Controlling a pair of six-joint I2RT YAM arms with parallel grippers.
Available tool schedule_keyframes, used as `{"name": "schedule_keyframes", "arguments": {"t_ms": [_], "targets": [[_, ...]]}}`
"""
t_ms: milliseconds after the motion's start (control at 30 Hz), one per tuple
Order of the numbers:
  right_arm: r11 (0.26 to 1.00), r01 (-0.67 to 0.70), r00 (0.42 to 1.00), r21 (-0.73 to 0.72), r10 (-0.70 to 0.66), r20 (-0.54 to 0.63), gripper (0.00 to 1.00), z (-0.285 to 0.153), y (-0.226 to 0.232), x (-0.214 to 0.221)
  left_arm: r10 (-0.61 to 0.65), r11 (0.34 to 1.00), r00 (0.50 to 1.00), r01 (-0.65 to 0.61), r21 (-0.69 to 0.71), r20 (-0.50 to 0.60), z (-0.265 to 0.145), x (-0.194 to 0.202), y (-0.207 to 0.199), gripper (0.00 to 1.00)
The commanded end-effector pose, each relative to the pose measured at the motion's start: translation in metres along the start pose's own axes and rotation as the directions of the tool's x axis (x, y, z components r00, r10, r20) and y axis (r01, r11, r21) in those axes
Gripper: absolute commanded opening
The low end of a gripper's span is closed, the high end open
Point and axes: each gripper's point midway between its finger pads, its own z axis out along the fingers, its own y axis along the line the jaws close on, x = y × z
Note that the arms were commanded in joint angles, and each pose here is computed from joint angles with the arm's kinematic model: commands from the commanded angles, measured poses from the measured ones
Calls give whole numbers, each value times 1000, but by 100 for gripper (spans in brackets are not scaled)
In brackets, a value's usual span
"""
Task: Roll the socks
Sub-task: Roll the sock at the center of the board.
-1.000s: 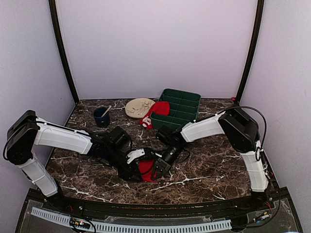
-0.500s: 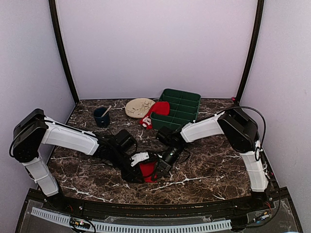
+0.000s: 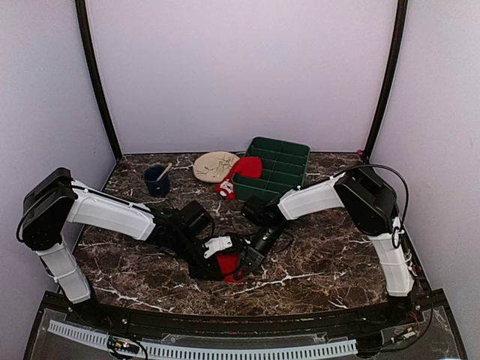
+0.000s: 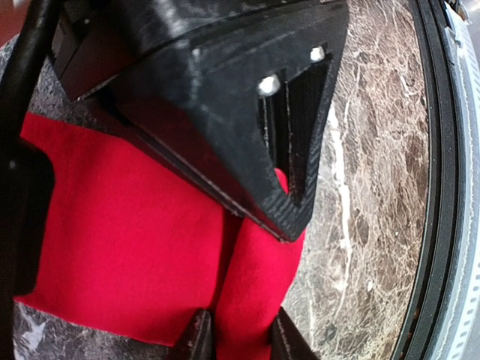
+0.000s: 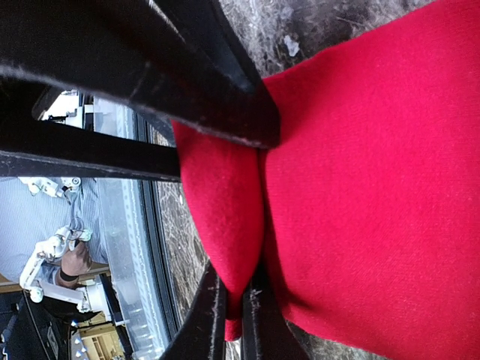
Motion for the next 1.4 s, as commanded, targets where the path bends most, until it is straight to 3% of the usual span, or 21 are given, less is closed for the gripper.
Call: {"name": "schedule_keyframes", "arguments": {"t_ms": [0, 233, 933, 1367], "targets": [[1000, 1, 1000, -6, -1, 2, 5, -1, -3, -4, 5, 1000, 1000, -5, 10, -25, 0, 2, -3, 23], [1000, -13, 1000, -1, 13, 28, 16, -6, -7, -3, -26, 997, 998, 29, 73, -52, 6, 5, -11, 14], [1000, -9, 977, -26, 14, 211, 26, -36, -8, -7, -225, 955, 972, 233, 185, -63, 7, 12, -6, 20], [983, 41, 951, 182, -94, 295, 27, -60, -14, -7, -284, 918, 955, 295, 265, -81, 11, 12, -7, 21]]}}
